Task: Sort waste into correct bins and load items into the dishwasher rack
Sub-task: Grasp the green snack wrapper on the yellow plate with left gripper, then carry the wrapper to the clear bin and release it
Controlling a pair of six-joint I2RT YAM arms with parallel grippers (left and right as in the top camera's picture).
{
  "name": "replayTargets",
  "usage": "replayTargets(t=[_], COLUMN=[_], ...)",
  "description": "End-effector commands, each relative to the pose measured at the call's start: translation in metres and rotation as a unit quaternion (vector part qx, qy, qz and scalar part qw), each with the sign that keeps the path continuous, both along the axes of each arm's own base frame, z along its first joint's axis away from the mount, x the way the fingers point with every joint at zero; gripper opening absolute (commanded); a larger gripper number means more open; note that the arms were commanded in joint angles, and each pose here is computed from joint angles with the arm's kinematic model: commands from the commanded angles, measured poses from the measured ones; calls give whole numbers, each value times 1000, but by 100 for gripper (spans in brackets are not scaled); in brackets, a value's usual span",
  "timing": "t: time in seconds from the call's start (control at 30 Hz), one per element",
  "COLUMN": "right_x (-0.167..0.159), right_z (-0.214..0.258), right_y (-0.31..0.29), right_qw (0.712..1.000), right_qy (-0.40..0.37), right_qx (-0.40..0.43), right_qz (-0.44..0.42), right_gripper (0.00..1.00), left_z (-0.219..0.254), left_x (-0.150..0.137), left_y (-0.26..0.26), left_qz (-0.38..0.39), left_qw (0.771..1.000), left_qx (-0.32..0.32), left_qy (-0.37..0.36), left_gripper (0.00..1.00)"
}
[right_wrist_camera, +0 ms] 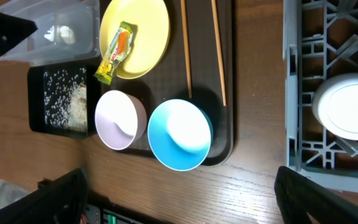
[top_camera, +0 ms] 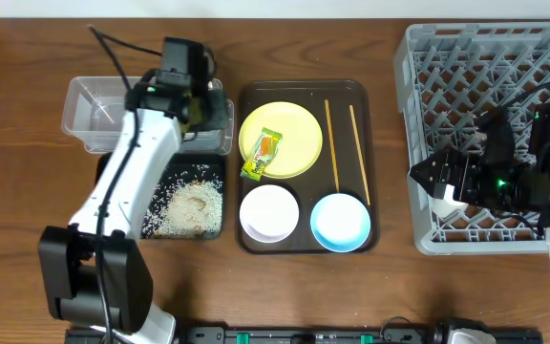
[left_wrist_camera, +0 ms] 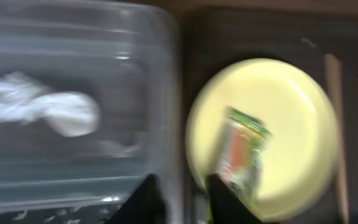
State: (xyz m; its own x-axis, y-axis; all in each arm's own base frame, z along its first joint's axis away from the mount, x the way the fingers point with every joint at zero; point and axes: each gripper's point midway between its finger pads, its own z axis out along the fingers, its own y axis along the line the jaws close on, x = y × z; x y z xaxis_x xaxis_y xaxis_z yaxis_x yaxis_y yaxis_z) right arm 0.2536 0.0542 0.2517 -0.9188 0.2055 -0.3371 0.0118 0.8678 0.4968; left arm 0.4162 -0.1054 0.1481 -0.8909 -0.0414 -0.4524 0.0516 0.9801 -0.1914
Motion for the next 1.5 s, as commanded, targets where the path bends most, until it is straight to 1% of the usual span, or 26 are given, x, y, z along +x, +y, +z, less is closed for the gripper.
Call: replayTargets(t=[0.0, 0.03, 0.13, 0.17, 0.27, 0.33, 0.53, 0.67, 0.7, 0.73, 0.77, 0.8, 0.83, 0.87, 0.9, 0.93, 1.03, 1.2, 1.27, 1.33, 1.47], right_x=[0, 0, 0, 0, 0, 0, 0, 0, 0, 0, 0, 0, 0, 0, 0, 0, 1, 1, 1, 1, 1], right_z=[6, 6, 6, 6, 6, 6, 6, 6, 6, 6, 6, 6, 6, 6, 6, 6, 6, 6, 6, 6, 6], right_y=[2, 2, 2, 2, 2, 2, 2, 2, 2, 2, 2, 2, 2, 2, 2, 2, 2, 2, 2, 2, 2], right_qw=[1000, 1000, 1000, 1000, 1000, 1000, 1000, 1000, 1000, 1000, 1000, 1000, 1000, 1000, 1000, 1000, 1000, 1000, 1000, 1000, 1000], right_qy=[-10, -10, -11, -11, -10, -10, -10, -11, -11, -11, -10, -10, -10, -10, -11, -11, -11, -11, -12, -13, -12], right_qx=[-3, -3, -3, -3, -3, -3, -3, -3, -3, -3, -3, -3, -3, -3, -3, -3, -3, -3, -3, -3, -3], right_qz=[7, 7, 7, 7, 7, 7, 7, 7, 7, 7, 7, 7, 7, 7, 7, 7, 7, 7, 7, 7, 7], right_gripper=[94, 94, 94, 94, 94, 94, 94, 94, 94, 94, 94, 94, 94, 94, 94, 94, 94, 94, 94, 94, 94], left_z=[20, 17, -1, -11, -43, -68, -121, -142, -146, -148, -149, -149, -148, -146, -141, -135, -98, -14, 13, 29, 25], left_x=[-17, -20, -27, -28, -30, -30, -32, -33, -33, -33, -32, -32, -32, -31, -29, -29, -23, -11, -5, 2, 12], left_y=[-47, -53, -64, -67, -72, -72, -73, -72, -72, -72, -72, -72, -72, -73, -74, -75, -78, -73, -56, -27, 25], left_qz=[-82, -87, -98, -103, -112, -114, -120, -122, -122, -122, -122, -122, -122, -123, -122, -120, -102, -85, -62, -23, 37], left_qw=[996, 995, 992, 991, 988, 986, 980, 976, 976, 976, 976, 976, 976, 976, 977, 978, 984, 993, 995, 994, 992], left_qx=[7, 29, 74, 84, 99, 108, 125, 133, 134, 134, 134, 134, 133, 131, 130, 128, 113, 79, 77, 95, 115], left_qy=[-28, -30, -20, -10, 26, 51, 103, 119, 121, 122, 123, 122, 121, 120, 117, 115, 94, 11, -23, -44, -36], left_gripper=[42, 49, 58, 62, 68, 75, 76, 75, 74, 70, 61, 50, 36, 20, 9, 6, 6, 6, 6, 6, 6])
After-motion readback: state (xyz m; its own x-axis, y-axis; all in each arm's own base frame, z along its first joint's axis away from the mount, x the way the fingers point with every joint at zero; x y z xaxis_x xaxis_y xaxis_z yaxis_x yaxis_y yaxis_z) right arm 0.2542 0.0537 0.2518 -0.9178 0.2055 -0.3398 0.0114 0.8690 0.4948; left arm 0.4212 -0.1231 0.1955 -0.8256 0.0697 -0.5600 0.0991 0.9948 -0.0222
